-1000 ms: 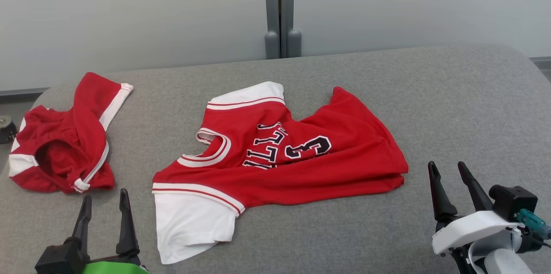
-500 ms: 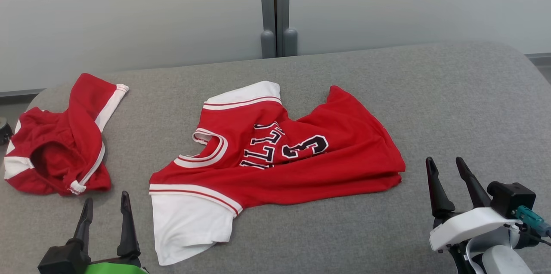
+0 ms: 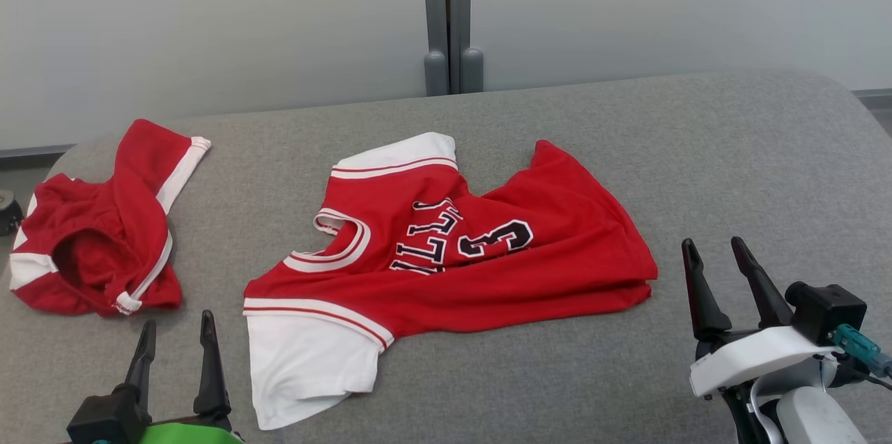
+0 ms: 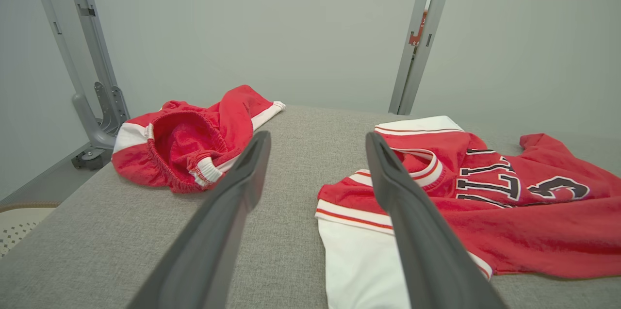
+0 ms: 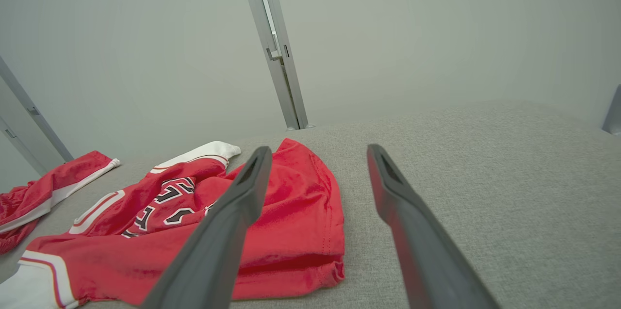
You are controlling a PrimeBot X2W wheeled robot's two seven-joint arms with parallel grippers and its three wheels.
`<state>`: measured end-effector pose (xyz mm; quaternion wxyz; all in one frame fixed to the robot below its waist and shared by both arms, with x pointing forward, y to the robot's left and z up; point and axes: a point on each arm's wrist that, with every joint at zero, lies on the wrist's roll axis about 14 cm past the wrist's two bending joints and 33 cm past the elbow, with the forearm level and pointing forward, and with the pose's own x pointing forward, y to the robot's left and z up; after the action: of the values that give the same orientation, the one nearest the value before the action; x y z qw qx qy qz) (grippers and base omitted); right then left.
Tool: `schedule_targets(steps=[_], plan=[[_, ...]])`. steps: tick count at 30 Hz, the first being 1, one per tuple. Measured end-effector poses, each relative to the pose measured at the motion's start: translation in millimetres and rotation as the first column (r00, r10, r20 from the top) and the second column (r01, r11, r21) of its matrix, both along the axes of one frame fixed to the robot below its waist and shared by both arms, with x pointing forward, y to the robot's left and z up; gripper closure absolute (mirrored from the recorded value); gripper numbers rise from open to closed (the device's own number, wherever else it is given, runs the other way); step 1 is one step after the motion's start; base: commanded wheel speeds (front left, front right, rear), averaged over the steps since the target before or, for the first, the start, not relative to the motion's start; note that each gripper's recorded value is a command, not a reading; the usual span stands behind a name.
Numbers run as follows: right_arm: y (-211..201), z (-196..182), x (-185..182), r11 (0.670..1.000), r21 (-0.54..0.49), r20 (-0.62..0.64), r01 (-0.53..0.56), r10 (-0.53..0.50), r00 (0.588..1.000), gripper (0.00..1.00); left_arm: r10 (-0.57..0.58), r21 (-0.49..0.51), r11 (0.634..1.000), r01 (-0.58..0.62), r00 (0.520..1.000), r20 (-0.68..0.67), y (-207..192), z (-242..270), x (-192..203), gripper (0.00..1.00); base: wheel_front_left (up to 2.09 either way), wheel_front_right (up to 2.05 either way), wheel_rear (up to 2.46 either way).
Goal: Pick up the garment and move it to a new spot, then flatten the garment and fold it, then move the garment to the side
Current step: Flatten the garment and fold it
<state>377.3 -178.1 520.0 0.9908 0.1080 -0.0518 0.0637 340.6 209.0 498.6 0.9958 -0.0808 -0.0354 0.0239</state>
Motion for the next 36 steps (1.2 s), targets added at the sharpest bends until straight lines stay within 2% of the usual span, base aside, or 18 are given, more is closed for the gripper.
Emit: schedule_targets(steps=[5,11,13,18,21,29,32,36], plan=[[3.6,-5.9,-0.3,1.0,-0.002,-0.019,-0.014,0.014,1.0,0.0,-0.013,-0.004,1.0,0.013,1.0,-0.016,-3.9,-5.2,0.0,0.0,0.0,0.0,0.0],[7.1,-46.6,-0.6,0.999,-0.021,-0.163,-0.046,0.041,0.986,0.0,-0.08,-0.067,0.995,0.071,0.988,-0.135,-24.4,-37.5,-2.5,0.0,0.0,0.0,0.0],[8.5,-56.5,4.1,0.998,-0.015,-0.213,-0.053,0.049,0.976,0.0,-0.106,-0.103,0.991,0.086,0.973,-0.205,-31.0,-50.5,-2.2,0.0,0.0,0.0,0.0],[12.6,-87.4,12.2,0.994,-0.045,-0.38,-0.102,0.077,0.922,0.0,-0.174,-0.188,0.976,0.111,0.915,-0.363,-46.7,-80.3,-9.0,0.0,0.0,0.0,0.0],[15.9,-92.5,19.5,0.993,-0.041,-0.417,-0.114,0.087,0.905,0.0,-0.183,-0.199,0.974,0.107,0.89,-0.418,-45.8,-90.8,-14.0,0.0,0.0,0.0,0.0],[25.1,-120.0,26.9,0.986,-0.052,-0.549,-0.159,0.105,0.829,0.0,-0.223,-0.225,0.967,0.122,0.834,-0.505,-53.5,-106.5,-20.3,0.0,0.0,0.0,0.0],[30.2,-121.9,33.3,0.984,-0.049,-0.553,-0.17,0.115,0.825,0.0,-0.241,-0.237,0.963,0.128,0.803,-0.545,-56.5,-113.7,-23.3,0.0,0.0,0.0,0.0],[37.1,-128.2,37.7,0.981,-0.044,-0.569,-0.187,0.129,0.812,0.0,-0.237,-0.237,0.964,0.119,0.787,-0.57,-52.9,-118.0,-22.1,0.0,0.0,0.0,0.0]])
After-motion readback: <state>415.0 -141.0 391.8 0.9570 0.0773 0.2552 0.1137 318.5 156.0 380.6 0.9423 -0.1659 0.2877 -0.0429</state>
